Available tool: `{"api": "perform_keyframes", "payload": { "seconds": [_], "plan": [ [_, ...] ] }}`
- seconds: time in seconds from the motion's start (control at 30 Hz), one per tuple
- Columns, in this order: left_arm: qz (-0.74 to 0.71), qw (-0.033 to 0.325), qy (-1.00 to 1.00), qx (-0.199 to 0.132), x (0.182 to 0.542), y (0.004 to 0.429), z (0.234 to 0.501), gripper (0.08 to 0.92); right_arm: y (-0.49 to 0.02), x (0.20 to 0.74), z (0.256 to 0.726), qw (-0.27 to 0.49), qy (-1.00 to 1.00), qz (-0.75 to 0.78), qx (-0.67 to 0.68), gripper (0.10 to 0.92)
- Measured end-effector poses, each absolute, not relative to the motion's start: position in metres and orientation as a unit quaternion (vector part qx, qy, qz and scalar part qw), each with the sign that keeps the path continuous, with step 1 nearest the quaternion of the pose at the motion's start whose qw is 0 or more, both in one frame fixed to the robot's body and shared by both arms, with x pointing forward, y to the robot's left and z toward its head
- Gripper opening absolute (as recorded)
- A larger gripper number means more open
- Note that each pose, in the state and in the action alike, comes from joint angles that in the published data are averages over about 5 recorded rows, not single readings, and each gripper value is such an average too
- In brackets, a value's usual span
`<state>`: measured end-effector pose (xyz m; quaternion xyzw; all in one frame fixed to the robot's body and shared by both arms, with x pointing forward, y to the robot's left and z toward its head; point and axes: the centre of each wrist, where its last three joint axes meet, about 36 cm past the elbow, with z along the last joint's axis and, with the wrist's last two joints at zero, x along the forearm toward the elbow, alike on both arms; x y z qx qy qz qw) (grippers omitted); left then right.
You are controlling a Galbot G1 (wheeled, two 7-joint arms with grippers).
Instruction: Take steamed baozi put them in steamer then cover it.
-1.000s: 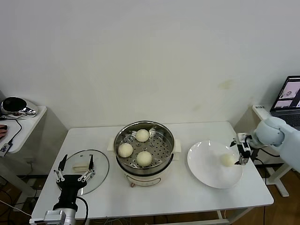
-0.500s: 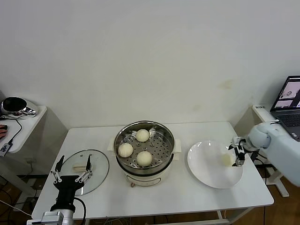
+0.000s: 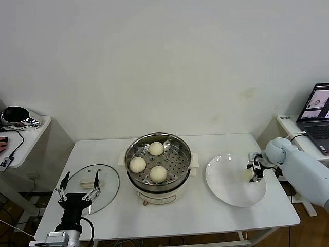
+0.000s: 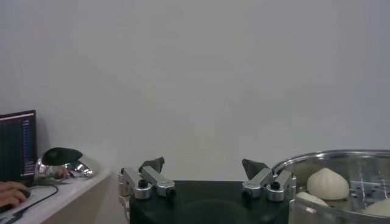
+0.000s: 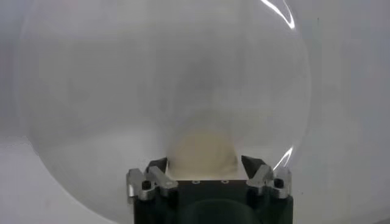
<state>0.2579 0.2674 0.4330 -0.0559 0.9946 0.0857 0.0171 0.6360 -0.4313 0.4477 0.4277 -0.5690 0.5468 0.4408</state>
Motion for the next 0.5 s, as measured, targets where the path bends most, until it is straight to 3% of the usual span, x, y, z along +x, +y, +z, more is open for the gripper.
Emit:
{"api": "perform_keyframes", "payload": {
  "seconds": [0.27, 0.5],
  "plan": [
    [0.086, 0.019, 0.995, -0.055, 0.258, 0.268, 0.434, 0.823, -0.428, 0.637, 0.472, 0.437, -0.568, 0.552, 0.427, 0.591],
    [0.084, 0.022, 0.995, -0.051, 0.261, 0.265, 0.435, 0.823, -0.405, 0.641, 0.542, 0.402, -0.586, 0.564, 0.419, 0.605]
  ]
}}
